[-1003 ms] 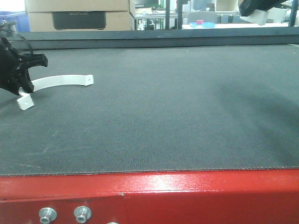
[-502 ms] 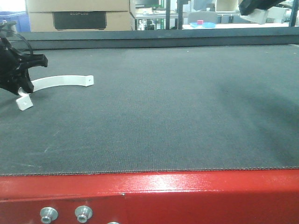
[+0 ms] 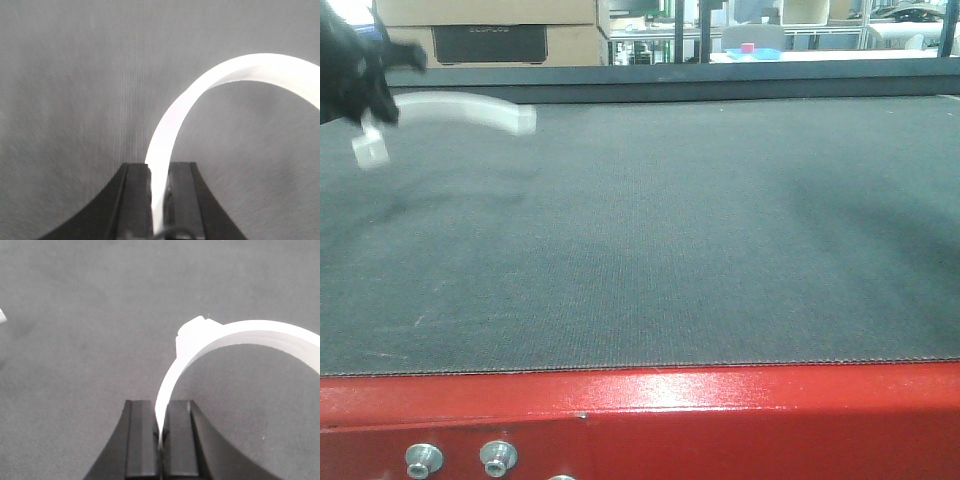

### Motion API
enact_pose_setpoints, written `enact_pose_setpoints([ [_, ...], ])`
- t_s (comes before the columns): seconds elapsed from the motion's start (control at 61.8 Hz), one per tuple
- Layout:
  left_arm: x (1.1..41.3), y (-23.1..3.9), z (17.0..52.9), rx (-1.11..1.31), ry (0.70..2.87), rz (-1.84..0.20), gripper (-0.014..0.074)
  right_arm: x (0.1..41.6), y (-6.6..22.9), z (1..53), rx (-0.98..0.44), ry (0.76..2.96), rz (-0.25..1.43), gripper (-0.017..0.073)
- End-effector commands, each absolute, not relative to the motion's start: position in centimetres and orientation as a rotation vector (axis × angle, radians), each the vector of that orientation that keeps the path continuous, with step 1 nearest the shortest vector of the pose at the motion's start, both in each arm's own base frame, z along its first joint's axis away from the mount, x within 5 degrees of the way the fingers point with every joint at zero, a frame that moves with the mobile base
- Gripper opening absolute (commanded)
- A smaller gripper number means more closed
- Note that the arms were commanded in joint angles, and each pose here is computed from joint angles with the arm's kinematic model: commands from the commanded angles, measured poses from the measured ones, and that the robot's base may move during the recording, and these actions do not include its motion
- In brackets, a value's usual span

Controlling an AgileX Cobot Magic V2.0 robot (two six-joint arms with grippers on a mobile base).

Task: Grab PVC pipe and place in blue bin
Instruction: 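Close the left gripper on the clamp and lift it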

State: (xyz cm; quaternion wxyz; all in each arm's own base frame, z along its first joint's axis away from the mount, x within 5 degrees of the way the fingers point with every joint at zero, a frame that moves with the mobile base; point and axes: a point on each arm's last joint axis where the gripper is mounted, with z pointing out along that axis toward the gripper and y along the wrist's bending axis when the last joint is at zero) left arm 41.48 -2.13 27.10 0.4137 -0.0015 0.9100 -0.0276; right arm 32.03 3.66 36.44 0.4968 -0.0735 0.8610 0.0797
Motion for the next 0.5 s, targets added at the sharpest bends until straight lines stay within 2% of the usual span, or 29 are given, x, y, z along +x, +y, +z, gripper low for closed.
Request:
enact_pose_setpoints([
  [0.0, 40.3, -2.2, 30.7, 0.009, 2.184, -0.066, -0.0111, 31.2, 3.6, 38.0, -0.174, 2.015, 0.183, -0.0168],
  [0.227, 36.8, -1.9, 36.7, 0.019, 2.036, -0.058, -0.0111, 28.9, 3.4, 40.5, -0.176, 1.937, 0.182, -0.0168],
  [0.486, 30.7, -1.6, 39.1, 0.028, 1.947, -0.047, -0.0111, 26.0, 3.2, 41.7, -0.17, 1.883, 0.189, -0.0168],
])
